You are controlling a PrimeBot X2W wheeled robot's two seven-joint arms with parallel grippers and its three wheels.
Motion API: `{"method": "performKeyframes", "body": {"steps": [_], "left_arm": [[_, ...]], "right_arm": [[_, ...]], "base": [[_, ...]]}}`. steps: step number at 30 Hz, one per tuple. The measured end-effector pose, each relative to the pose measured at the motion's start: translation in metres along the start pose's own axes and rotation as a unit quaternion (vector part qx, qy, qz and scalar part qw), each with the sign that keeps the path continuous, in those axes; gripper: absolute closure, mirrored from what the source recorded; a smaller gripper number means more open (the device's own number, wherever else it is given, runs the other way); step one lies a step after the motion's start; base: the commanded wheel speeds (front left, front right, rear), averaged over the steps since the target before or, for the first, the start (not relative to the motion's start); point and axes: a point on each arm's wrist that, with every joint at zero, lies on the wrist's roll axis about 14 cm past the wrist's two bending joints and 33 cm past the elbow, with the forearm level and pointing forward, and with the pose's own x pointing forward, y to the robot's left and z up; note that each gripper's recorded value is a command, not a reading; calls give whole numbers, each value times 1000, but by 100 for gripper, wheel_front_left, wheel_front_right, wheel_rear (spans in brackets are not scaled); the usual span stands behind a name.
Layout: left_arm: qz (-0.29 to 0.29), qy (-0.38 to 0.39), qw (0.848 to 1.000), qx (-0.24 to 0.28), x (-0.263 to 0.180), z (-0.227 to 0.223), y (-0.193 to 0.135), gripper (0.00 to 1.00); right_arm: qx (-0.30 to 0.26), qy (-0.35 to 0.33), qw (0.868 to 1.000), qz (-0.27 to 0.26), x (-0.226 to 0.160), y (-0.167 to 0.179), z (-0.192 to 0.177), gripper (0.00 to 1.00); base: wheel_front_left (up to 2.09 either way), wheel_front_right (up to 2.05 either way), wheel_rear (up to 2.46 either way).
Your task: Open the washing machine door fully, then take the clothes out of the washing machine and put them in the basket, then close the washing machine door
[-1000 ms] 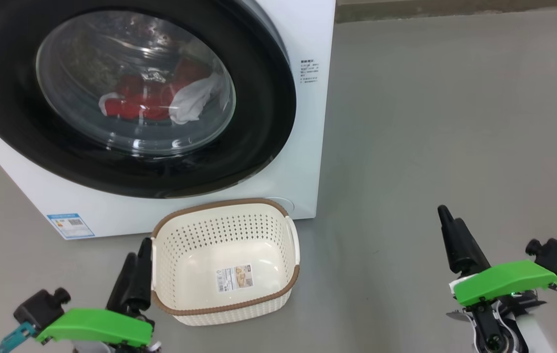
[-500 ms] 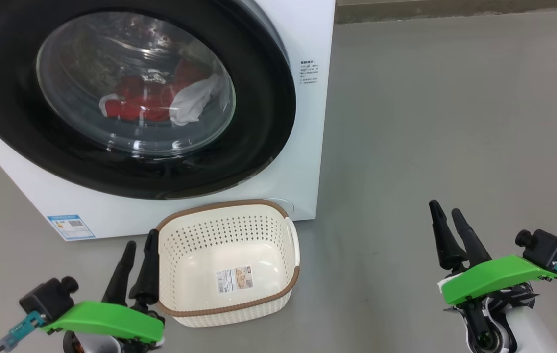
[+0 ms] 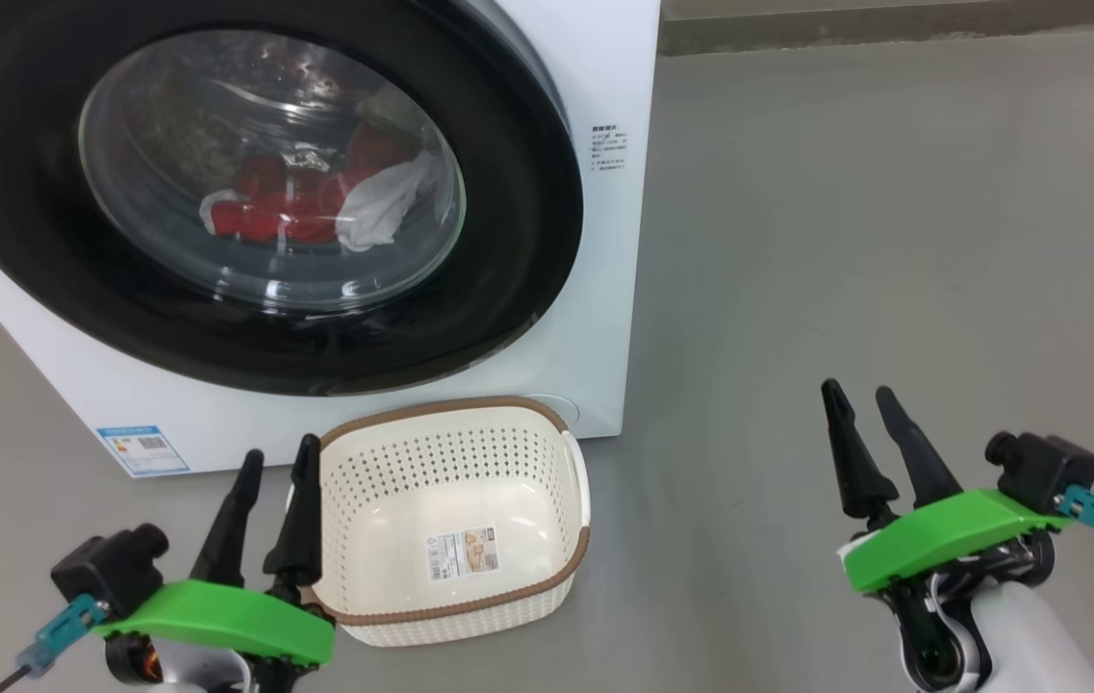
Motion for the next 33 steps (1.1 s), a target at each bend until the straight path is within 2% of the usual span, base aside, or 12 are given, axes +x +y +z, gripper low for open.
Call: {"method": "performKeyframes", "body": {"steps": [16,33], "left_arm": [[-28,-19,996,80,10,8,-15,0],[-56,-40,984,167,19,16,-28,0]], "right_arm": [[-91,-14,995,34,10,17,7,0],[-188,-32,979,73,19,36,13,0]], "base": [[0,0,0],[0,0,0]]}}
